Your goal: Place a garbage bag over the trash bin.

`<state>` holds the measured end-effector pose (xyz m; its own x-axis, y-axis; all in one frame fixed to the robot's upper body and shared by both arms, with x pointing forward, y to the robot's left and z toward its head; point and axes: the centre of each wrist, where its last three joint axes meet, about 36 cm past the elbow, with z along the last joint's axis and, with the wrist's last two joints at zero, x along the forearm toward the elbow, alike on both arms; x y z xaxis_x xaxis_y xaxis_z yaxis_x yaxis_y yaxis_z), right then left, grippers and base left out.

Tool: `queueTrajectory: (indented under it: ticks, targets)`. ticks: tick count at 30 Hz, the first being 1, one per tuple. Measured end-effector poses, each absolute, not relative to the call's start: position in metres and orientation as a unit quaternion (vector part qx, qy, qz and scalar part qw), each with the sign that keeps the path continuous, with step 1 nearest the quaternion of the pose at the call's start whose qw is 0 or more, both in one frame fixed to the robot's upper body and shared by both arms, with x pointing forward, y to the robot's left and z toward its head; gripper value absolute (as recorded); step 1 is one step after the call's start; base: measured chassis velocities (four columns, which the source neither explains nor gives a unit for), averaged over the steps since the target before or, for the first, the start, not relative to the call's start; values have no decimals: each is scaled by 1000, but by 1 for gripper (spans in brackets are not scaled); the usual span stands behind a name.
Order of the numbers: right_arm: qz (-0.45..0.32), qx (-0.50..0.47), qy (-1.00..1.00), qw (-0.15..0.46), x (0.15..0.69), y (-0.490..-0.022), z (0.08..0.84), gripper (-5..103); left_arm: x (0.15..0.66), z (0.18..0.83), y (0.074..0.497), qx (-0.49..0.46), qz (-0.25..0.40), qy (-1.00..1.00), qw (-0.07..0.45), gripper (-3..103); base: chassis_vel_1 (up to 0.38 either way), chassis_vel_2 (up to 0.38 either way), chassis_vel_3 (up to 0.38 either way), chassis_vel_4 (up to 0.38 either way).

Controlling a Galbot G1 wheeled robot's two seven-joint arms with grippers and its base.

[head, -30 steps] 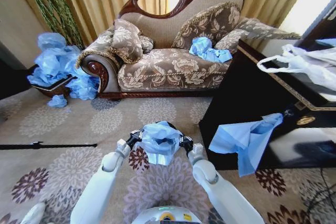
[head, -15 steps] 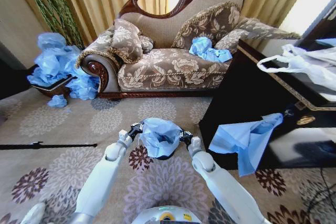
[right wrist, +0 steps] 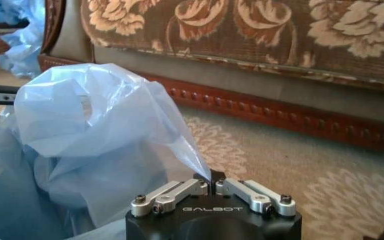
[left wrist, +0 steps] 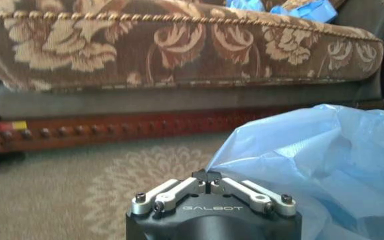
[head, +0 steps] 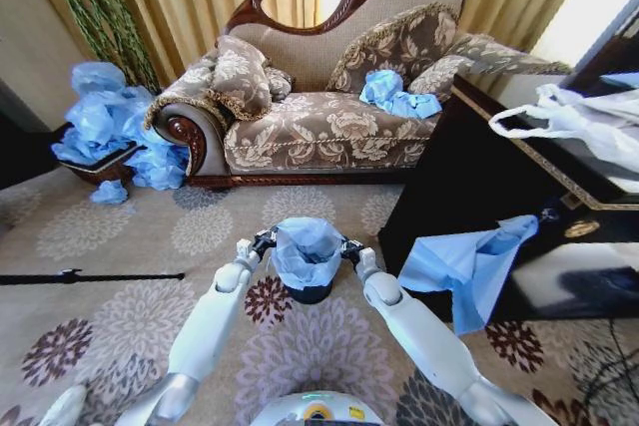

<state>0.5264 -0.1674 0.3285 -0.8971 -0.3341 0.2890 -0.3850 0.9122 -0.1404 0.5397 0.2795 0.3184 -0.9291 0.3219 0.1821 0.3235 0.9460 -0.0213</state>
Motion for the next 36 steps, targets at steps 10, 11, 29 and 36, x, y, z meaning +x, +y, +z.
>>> queueTrajectory:
  ticks: [10,11,29,36]
  targets:
    - [129,202,-961,139,539,-186,311,0,535,303,282,-152,38,-977,147,0,0,0,0,0]
    - [131,204,-960,141,541,-187,310,0,534,301,283,-150,40,-976,154,0,0,0,0,0]
    - [131,239,-949,162,541,-181,289,0,516,286,280,-156,50,-968,190,0,0,0,0,0]
    - [129,236,-948,169,540,-180,284,0,508,278,282,-158,53,-966,198,0,0,0,0,0]
